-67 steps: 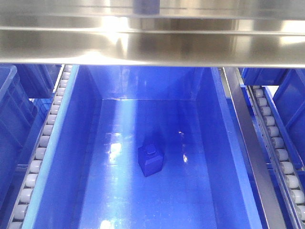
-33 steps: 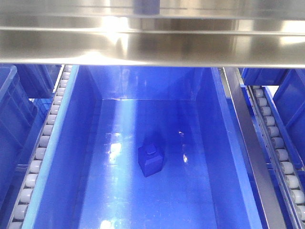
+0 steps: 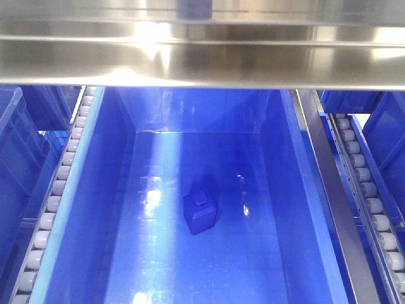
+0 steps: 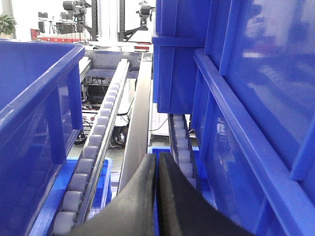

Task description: Pour parts from conveyor to right shelf

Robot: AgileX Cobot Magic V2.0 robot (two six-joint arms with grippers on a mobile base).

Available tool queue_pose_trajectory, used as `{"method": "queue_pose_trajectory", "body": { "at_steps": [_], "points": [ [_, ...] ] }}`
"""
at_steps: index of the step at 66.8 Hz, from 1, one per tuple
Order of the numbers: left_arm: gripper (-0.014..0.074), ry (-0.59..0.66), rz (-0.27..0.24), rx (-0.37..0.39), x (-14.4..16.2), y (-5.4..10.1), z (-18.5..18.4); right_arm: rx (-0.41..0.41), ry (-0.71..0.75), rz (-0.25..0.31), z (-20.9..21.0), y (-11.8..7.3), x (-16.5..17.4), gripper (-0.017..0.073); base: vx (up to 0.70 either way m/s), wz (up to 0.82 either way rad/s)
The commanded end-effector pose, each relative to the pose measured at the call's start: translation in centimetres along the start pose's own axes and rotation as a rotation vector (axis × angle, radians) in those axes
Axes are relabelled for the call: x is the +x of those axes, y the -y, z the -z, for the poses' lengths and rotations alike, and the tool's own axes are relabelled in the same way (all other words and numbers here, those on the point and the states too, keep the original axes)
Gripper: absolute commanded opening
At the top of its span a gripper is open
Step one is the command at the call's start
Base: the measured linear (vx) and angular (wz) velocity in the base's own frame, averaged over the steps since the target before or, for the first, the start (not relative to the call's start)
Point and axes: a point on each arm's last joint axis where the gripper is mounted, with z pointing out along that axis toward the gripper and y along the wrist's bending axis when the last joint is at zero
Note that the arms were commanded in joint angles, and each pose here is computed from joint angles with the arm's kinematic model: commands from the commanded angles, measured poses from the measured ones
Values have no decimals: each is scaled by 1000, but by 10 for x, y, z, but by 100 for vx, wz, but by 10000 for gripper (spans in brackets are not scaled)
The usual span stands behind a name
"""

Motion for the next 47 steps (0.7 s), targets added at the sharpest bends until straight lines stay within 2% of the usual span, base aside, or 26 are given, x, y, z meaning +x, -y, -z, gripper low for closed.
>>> {"method": "queue_pose_trajectory", "body": {
  "at_steps": [1, 47],
  "points": [
    [-6, 97, 14, 9, -13, 1, 2, 23, 71, -1, 1, 2, -4, -9, 0, 0],
    [-6, 97, 14, 9, -13, 1, 2, 23, 72, -1, 1, 2, -4, -9, 0, 0]
  ]
}}
